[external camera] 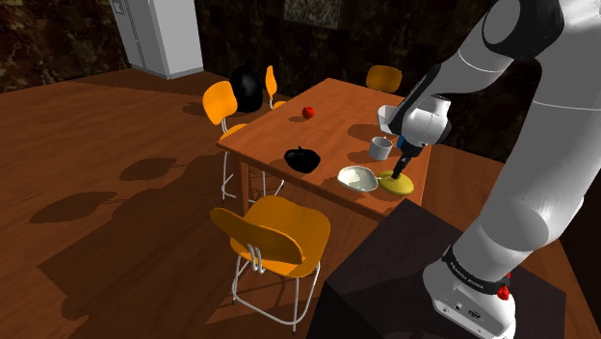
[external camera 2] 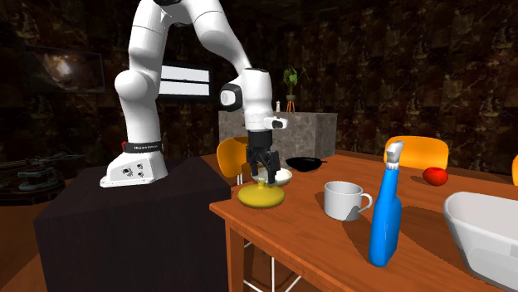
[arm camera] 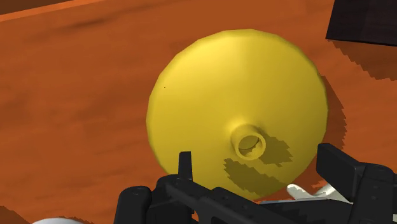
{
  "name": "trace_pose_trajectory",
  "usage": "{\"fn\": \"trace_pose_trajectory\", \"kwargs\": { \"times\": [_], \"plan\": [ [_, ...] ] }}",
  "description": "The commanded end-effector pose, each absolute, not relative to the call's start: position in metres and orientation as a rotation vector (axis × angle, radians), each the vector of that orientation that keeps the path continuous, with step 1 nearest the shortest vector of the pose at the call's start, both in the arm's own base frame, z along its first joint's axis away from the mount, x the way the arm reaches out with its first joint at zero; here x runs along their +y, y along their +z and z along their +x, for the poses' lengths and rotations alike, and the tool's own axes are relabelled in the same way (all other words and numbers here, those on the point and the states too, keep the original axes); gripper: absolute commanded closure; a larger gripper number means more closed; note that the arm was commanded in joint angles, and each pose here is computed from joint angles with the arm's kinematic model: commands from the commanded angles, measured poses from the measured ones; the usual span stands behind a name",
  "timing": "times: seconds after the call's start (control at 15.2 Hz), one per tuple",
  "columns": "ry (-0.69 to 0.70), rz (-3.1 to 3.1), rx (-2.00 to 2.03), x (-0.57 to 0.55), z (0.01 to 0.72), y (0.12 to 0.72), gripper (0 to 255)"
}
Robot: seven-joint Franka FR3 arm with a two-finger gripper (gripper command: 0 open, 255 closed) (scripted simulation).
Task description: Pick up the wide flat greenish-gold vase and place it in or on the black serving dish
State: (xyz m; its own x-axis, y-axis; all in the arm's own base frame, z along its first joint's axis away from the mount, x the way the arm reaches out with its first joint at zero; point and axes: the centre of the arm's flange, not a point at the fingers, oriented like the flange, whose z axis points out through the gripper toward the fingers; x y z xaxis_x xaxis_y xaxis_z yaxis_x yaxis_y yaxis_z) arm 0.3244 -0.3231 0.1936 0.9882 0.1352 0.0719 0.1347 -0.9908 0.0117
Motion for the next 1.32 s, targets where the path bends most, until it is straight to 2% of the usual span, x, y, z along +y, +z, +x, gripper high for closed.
{"fn": "trace_pose_trajectory", "kwargs": {
  "times": [0.0, 0.13, 0.2, 0.79, 1.25],
  "plan": [
    [0.114, 3.125, 0.212, -0.323, 0.324, 0.193, 0],
    [0.114, 3.125, 0.212, -0.323, 0.324, 0.193, 0],
    [0.114, 3.125, 0.212, -0.323, 0.324, 0.193, 255],
    [0.114, 3.125, 0.212, -0.323, 0.324, 0.193, 255],
    [0.114, 3.125, 0.212, -0.323, 0.324, 0.230, 255]
  ]
}}
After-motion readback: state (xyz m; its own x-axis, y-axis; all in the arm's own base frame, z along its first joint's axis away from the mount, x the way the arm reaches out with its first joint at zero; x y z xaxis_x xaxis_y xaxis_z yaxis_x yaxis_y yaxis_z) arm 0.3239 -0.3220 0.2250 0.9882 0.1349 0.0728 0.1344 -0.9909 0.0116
